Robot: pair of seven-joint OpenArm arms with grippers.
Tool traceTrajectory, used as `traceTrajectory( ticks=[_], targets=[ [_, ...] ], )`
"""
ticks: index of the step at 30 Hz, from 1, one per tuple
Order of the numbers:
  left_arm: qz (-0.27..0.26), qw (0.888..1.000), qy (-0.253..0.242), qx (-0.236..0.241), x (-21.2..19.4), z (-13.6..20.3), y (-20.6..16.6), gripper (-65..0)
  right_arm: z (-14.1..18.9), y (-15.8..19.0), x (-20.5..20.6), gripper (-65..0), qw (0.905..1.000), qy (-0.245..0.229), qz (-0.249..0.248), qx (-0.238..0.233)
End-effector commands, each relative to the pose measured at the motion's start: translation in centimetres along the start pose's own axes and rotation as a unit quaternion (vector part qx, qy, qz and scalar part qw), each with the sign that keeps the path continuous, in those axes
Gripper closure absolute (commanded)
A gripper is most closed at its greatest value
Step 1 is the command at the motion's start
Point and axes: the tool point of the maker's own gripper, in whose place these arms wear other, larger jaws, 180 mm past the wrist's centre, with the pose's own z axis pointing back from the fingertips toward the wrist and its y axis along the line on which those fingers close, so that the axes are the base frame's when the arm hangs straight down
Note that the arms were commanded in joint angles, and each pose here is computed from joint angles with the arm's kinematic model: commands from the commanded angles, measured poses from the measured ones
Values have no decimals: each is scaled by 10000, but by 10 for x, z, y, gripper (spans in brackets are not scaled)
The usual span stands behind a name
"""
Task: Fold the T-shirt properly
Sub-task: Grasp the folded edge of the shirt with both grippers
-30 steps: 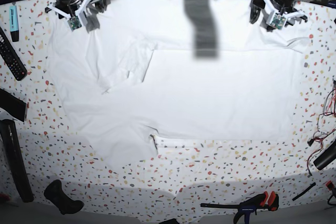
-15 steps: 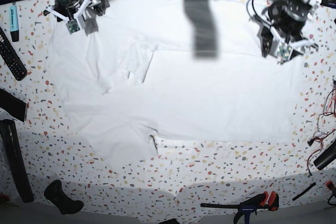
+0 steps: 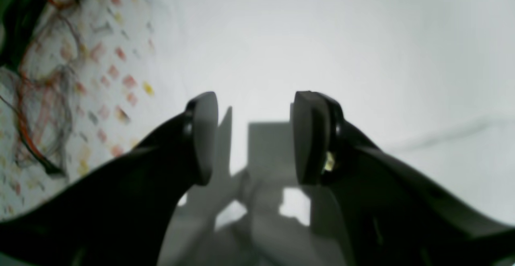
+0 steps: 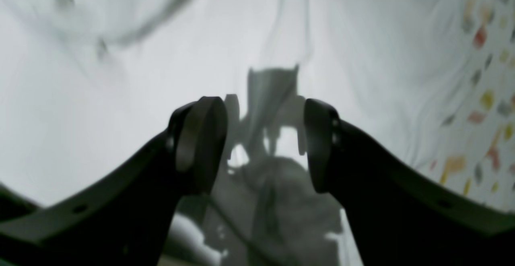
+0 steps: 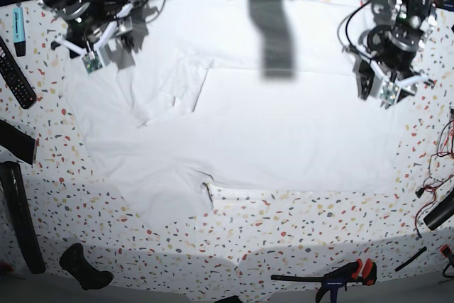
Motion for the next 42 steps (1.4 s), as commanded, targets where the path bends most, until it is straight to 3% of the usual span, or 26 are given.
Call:
traceTrajectory(
  ticks=[1,4,7,12,17,24,32,38,42],
  targets=[
    [-85,9990,-397,160,23,-2,13,-292,3,-5,17,-335,9996,-275,95,-62],
    [-29,9964,-789,319,50,-10,26,-293,0,-13,39,-336,9983,-548,136,-167],
    [192,9978,-613,169,68,-27,34,-328,-3,-20,49,-336,9979,-579,150,-255],
    [221,9979,-401,-468,114,-56,41,-333,-9,-18,40,-336,9999,25,-105,-43],
    [794,9936,-420,-691,143,-94,72,-346,-9,-11,31,-336,9986,423,-244,199],
    [1683,9809,81,-972,120,-152,114,-346,-9,-8,30,-336,9985,439,-149,280],
    [3196,9462,30,-504,68,-176,141,-346,-8,2,34,-336,9974,342,-305,560],
    [3318,9420,200,-463,42,-173,132,-346,-8,2,34,-336,9974,343,-307,560],
    [3387,9368,624,-624,19,-170,113,-346,-8,2,34,-336,9974,342,-308,561]
  ],
)
